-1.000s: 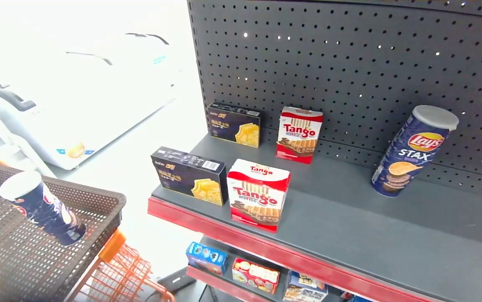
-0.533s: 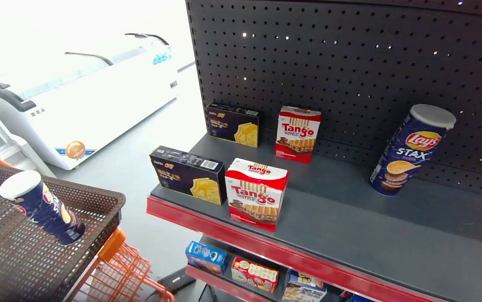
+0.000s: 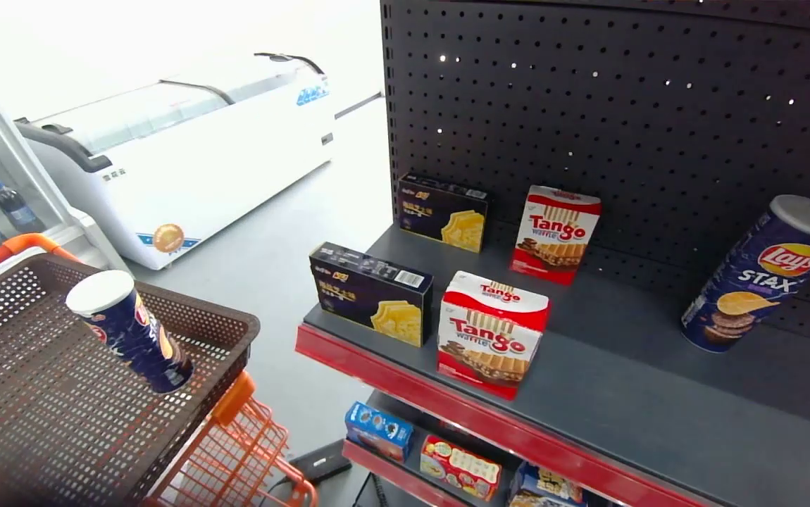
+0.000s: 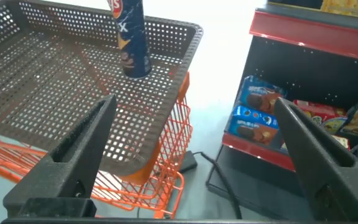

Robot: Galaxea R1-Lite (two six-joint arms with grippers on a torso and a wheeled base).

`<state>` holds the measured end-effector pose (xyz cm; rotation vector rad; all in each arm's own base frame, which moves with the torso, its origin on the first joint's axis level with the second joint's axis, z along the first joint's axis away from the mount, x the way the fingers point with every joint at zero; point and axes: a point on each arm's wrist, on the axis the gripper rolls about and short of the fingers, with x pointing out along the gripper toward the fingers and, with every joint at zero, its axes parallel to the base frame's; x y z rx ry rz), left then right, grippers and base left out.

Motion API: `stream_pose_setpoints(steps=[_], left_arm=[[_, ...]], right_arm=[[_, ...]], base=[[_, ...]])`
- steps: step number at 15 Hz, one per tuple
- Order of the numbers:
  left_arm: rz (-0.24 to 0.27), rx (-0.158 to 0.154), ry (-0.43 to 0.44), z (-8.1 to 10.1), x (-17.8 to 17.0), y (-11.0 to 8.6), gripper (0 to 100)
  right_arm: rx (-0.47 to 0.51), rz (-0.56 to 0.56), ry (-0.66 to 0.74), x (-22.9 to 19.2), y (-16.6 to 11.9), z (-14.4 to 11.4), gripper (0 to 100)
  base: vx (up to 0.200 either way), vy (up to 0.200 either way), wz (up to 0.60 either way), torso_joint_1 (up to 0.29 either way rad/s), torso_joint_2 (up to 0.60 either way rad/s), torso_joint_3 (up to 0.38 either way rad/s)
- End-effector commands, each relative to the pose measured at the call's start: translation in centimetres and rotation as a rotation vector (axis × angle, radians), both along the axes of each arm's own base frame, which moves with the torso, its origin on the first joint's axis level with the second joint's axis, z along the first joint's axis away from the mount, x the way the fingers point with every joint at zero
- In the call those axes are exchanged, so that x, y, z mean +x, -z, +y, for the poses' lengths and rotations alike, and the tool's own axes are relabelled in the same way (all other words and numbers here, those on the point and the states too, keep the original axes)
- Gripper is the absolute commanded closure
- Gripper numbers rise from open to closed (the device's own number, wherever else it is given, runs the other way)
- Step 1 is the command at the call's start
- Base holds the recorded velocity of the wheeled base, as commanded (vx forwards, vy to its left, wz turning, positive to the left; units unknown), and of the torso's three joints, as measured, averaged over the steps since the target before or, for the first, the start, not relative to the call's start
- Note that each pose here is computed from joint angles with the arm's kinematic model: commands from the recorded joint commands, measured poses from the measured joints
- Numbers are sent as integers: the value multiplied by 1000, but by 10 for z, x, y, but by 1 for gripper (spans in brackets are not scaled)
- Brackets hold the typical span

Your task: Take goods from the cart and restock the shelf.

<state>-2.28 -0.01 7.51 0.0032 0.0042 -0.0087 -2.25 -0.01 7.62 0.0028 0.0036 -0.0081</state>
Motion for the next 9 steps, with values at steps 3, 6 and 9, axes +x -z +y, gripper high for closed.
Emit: stream_pose_setpoints(steps=[3,6,9], left_arm=[[-4,1,-13,0,0,-1,0],[-29,19,-41,1,-9,-65,0],[144,32,-185,4,35,-123,0]], right_arm=[[0,3,0,0,0,0,0],[0,3,0,0,0,0,0],[0,3,0,0,0,0,0]], base=[[0,0,0,0,0,0],[0,0,0,0,0,0],[0,0,0,0,0,0]])
